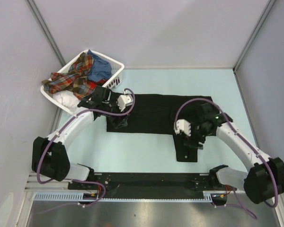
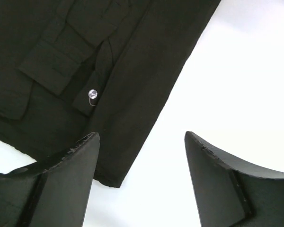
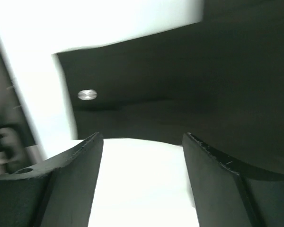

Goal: Fold and stack the long sleeve shirts
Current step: Fold the shirt

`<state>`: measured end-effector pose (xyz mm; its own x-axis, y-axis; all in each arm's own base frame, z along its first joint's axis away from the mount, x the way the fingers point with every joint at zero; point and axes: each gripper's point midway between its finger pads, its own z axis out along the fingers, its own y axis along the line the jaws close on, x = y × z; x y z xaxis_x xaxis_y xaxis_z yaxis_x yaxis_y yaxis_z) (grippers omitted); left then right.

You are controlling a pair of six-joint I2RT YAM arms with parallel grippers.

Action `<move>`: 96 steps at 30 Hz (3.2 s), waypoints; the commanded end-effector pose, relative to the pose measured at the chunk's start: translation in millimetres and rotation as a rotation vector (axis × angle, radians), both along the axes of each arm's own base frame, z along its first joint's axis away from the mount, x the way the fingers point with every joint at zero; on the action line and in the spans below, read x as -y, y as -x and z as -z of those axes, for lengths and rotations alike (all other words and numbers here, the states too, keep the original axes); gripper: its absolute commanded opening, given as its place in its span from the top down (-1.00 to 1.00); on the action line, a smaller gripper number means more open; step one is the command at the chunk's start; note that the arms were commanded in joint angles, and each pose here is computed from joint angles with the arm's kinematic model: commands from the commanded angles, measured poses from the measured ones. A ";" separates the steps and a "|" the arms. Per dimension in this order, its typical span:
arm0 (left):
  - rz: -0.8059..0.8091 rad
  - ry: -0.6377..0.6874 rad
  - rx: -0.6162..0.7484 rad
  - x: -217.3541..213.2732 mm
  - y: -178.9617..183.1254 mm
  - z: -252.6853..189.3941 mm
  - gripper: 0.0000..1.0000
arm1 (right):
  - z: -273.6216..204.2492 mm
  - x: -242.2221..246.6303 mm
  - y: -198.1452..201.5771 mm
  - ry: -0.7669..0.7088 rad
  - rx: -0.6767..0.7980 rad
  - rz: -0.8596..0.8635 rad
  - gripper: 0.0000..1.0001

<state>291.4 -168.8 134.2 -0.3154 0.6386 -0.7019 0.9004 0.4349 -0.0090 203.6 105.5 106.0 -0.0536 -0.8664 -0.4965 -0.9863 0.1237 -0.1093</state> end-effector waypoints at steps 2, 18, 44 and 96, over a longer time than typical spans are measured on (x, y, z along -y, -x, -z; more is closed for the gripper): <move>-0.024 0.053 0.023 -1.4 6.6 -17.5 -0.85 | 45.8 -4.6 30.5 0.171 -0.128 -0.047 -0.57; -0.118 0.033 0.059 -29.6 -5.8 -26.5 -0.91 | 115.4 -31.1 42.3 0.318 -0.223 -0.132 0.54; -0.245 0.124 0.034 -55.1 -28.2 -41.0 -0.99 | -145.1 -77.2 -214.2 -0.293 0.130 0.185 1.00; 0.983 -0.084 1.284 136.6 19.8 -100.7 -0.79 | -119.1 -169.8 -92.9 -0.474 -0.533 -0.055 0.94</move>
